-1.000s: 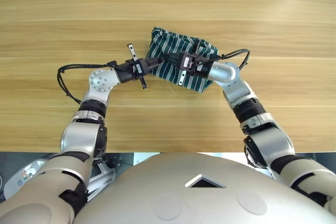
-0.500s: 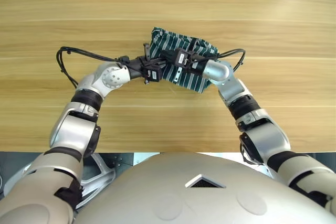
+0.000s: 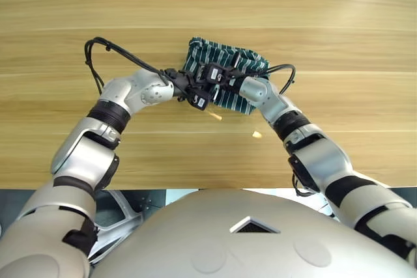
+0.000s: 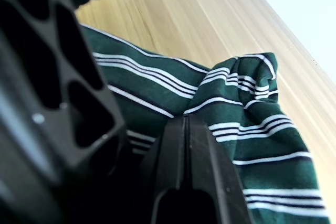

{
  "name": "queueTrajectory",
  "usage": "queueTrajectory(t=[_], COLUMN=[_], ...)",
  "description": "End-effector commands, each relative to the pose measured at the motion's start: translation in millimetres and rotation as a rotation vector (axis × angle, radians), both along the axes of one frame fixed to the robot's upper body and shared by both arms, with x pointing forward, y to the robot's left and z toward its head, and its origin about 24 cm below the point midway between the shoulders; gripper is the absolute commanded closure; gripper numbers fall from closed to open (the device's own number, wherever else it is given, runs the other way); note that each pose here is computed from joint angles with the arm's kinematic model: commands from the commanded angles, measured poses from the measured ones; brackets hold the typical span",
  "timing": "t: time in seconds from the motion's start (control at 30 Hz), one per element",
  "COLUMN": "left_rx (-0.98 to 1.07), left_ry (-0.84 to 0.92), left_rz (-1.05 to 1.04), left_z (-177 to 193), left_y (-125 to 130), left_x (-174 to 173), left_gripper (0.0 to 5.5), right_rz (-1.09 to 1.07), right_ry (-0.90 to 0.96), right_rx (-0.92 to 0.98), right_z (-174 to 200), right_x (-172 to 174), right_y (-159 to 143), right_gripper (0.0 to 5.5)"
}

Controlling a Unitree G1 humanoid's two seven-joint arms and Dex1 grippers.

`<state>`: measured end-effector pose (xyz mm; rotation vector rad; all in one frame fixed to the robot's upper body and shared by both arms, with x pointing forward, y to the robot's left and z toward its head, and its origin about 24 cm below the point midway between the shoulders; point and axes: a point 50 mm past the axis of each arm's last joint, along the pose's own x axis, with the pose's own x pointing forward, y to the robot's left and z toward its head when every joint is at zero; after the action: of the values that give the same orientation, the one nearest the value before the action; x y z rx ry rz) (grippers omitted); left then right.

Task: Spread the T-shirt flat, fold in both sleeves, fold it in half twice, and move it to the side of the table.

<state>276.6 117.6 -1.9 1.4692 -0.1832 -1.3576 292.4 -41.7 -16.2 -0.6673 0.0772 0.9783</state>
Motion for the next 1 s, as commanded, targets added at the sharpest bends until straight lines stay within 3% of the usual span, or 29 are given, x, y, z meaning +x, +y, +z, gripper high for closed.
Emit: queueTrajectory(t=[0.03, 0.2, 0.37, 0.47, 0.7, 0.83, 1.0], left_rx=[0.386, 0.512, 0.5, 0.497, 0.492, 0.42, 0.172], left_ry=[0.135, 0.157, 0.162, 0.17, 0.175, 0.144, 0.091], left_rz=[0.017, -0.026, -0.021, -0.018, -0.017, -0.02, -0.062], left_z=[-52.6, -68.5, -73.6, -77.4, -81.3, -77.3, -47.7], left_y=[43.5, 57.7, 57.0, 57.1, 59.1, 53.4, 31.4], left_x=[-29.1, -39.2, -41.5, -44.5, -47.7, -44.8, -38.4], left_gripper=[5.5, 5.5, 5.5, 5.5, 5.5, 5.5, 5.5], right_rz=[0.005, -0.079, -0.477, -0.611, -0.907, -0.901, -0.726], right_ry=[0.029, 0.076, 0.231, 0.293, 0.387, 0.326, 0.168], right_rx=[-0.015, 0.093, 0.291, 0.41, 0.392, 0.443, 0.516], right_z=[-5.1, 1.1, 7.5, 9.7, -10.0, -0.3, 30.1], right_x=[-2.0, 6.9, 39.2, 45.6, 36.2, 41.8, 57.6], right_y=[-1.2, -7.0, -61.5, -88.2, -134.3, -137.2, -117.6], right_gripper=[5.49, 5.49, 5.49, 5.49, 5.49, 5.49, 5.49])
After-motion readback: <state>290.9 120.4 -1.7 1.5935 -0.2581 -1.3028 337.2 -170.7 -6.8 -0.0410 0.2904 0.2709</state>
